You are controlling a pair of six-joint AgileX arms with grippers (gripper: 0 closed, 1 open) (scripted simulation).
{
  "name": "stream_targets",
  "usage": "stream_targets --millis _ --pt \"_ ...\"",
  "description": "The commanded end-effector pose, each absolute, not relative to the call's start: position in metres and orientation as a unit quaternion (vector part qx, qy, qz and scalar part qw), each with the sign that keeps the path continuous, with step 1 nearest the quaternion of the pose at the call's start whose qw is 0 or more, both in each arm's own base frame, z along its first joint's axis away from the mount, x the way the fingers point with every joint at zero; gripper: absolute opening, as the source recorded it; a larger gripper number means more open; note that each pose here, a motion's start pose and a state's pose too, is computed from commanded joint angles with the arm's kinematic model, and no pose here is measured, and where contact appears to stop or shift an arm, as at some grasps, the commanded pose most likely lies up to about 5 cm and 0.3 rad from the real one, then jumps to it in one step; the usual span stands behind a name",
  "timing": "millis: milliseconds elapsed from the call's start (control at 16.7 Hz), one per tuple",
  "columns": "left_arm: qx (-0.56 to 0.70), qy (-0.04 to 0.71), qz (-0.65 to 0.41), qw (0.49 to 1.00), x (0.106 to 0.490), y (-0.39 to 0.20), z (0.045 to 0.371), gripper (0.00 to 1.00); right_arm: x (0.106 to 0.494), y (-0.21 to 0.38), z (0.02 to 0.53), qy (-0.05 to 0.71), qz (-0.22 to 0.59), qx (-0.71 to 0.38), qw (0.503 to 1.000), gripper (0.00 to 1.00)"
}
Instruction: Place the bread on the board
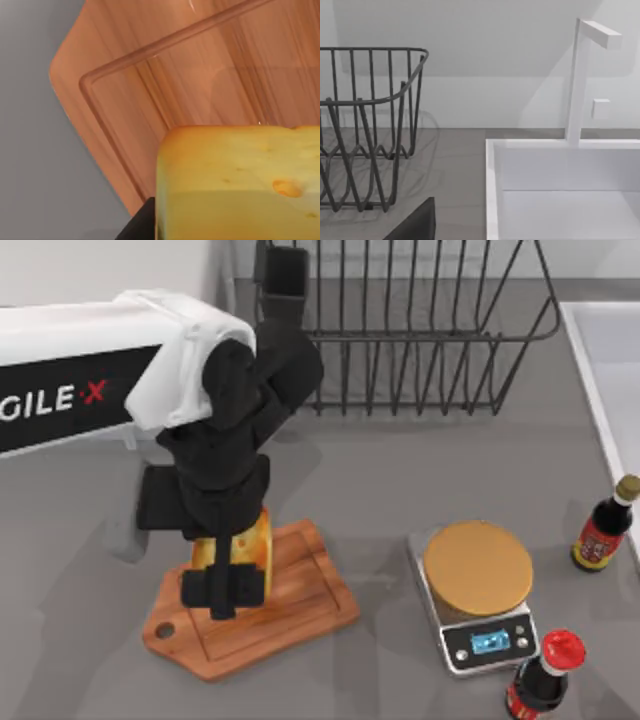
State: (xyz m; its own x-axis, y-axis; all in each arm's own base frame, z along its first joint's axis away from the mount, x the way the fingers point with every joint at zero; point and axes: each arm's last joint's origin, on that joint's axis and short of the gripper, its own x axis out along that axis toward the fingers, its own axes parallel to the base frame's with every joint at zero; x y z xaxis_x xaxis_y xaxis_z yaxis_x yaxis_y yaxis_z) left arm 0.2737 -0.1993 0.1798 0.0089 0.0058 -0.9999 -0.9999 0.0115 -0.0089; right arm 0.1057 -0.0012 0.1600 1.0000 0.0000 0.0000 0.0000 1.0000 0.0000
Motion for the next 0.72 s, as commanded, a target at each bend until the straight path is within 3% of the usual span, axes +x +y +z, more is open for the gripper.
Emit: stream_targets --millis 720 --pt "-0.496 0.499 0.497 0.508 0.273 -0.2 0.141 0.0 0.106 -0.001 0.16 0.0 0.0 0.0 1.0 1.0"
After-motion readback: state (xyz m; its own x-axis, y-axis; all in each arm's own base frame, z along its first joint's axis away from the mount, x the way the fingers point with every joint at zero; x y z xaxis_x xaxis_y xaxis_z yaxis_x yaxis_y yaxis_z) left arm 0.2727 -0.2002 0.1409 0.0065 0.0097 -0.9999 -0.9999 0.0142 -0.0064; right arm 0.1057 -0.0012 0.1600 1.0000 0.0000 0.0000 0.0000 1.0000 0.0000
